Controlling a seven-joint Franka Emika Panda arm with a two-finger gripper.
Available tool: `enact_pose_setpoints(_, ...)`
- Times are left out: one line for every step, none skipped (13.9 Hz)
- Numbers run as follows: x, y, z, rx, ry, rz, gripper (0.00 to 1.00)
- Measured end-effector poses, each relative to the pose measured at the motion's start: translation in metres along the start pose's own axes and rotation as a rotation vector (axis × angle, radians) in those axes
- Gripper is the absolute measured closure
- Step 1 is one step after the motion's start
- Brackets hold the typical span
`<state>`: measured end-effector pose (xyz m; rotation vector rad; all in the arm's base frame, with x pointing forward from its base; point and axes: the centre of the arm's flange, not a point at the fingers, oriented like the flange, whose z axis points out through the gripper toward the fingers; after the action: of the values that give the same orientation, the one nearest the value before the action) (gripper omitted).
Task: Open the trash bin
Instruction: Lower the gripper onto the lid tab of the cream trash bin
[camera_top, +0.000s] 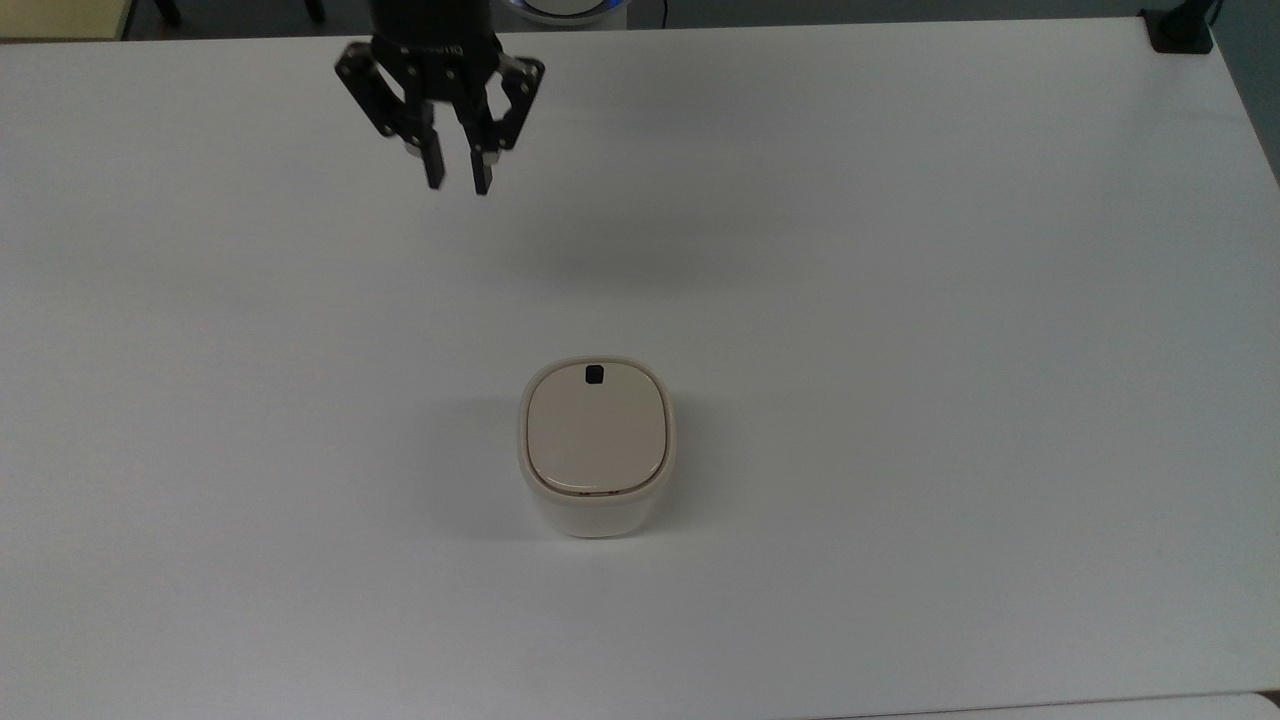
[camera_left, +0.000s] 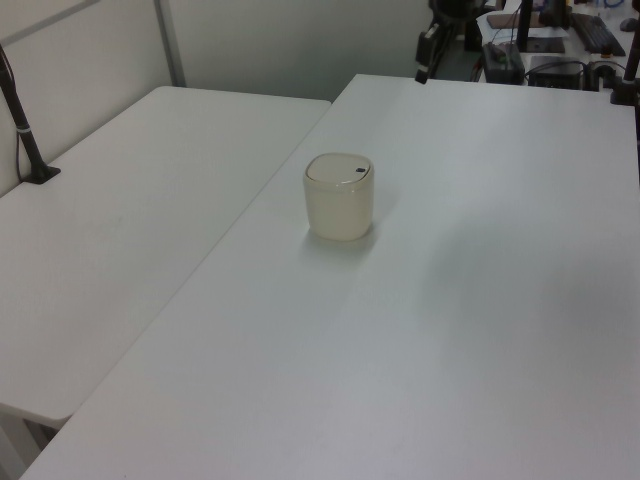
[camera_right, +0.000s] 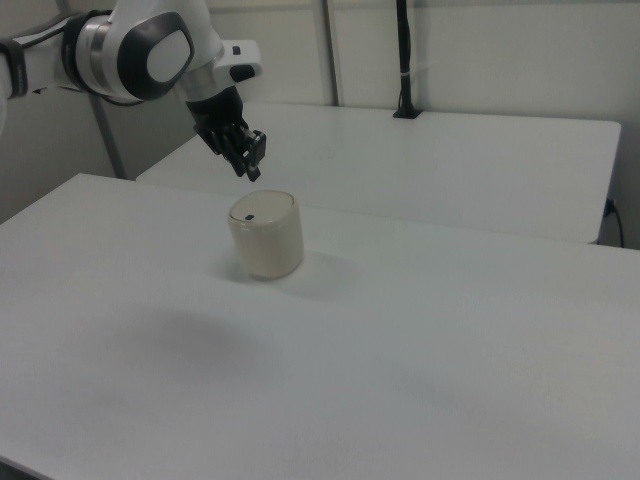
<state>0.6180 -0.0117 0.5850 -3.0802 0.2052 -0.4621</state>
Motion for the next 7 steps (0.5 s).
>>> enact_pose_setpoints(0.008,-0.016,0.008,0.011,0.022,0.039,0.83)
enact_pose_setpoints(0.013,-0.028,0.013,0.018,0.043,0.069,0.91)
enact_pose_setpoints(0.019,-0.041,0.020,0.020,0.071,0.099,0.99)
enact_pose_setpoints(0.022,-0.054,0.028,0.016,0.092,0.118,0.99)
enact_pose_setpoints(0.024,-0.067,0.039,0.007,0.108,0.134,0.99)
enact_pose_setpoints(0.025,-0.080,0.050,-0.006,0.119,0.147,0.99)
enact_pose_setpoints(0.025,-0.091,0.062,-0.022,0.129,0.158,0.99)
